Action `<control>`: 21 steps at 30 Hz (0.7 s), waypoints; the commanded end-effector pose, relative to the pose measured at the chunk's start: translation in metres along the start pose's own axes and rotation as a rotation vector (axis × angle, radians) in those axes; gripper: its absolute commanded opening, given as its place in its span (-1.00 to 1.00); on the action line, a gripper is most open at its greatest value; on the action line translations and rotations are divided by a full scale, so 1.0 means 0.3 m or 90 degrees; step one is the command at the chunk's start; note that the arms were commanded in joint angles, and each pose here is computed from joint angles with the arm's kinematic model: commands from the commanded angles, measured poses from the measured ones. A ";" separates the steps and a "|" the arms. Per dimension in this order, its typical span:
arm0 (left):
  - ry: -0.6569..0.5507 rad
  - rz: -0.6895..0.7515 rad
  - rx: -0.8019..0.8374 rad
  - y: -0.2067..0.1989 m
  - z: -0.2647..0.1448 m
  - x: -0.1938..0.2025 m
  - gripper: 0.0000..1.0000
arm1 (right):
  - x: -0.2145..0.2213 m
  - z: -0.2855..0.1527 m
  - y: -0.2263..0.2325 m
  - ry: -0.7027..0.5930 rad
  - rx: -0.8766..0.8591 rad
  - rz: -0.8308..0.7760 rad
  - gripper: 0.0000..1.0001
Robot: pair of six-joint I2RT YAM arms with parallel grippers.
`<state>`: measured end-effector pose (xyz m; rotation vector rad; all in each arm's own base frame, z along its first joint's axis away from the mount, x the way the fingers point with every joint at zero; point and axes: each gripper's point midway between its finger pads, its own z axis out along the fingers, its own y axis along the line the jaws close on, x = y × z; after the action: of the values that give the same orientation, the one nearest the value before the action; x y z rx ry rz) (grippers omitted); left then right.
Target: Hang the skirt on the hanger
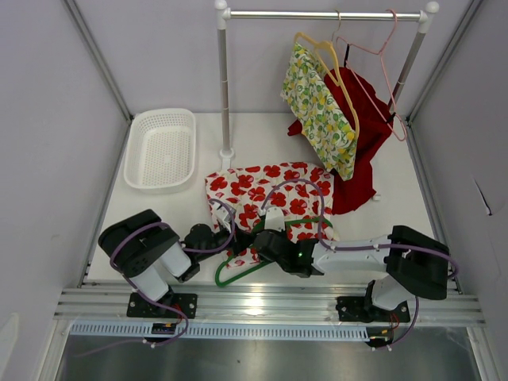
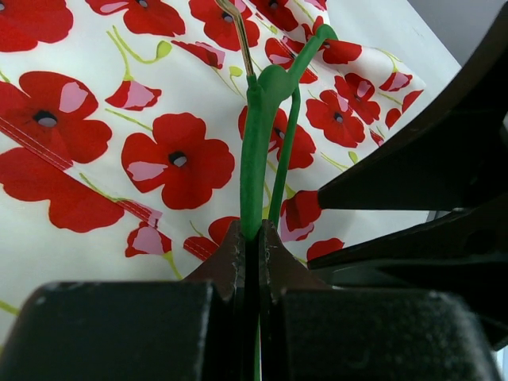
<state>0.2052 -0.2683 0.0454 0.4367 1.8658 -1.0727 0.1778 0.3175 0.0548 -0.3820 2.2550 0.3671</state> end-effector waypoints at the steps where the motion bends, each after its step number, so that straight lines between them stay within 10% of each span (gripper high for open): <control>1: 0.025 0.050 -0.069 0.093 -0.014 0.034 -1.00 | -0.038 0.018 0.024 -0.027 0.009 0.019 0.09; 21: 0.018 0.039 -0.069 0.102 -0.013 0.025 -1.00 | 0.203 0.065 -0.063 0.087 0.061 0.008 -0.02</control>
<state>0.2098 -0.2656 0.0459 0.4216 1.8654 -1.0641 0.1727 0.3119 0.0205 -0.3438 2.3234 0.2989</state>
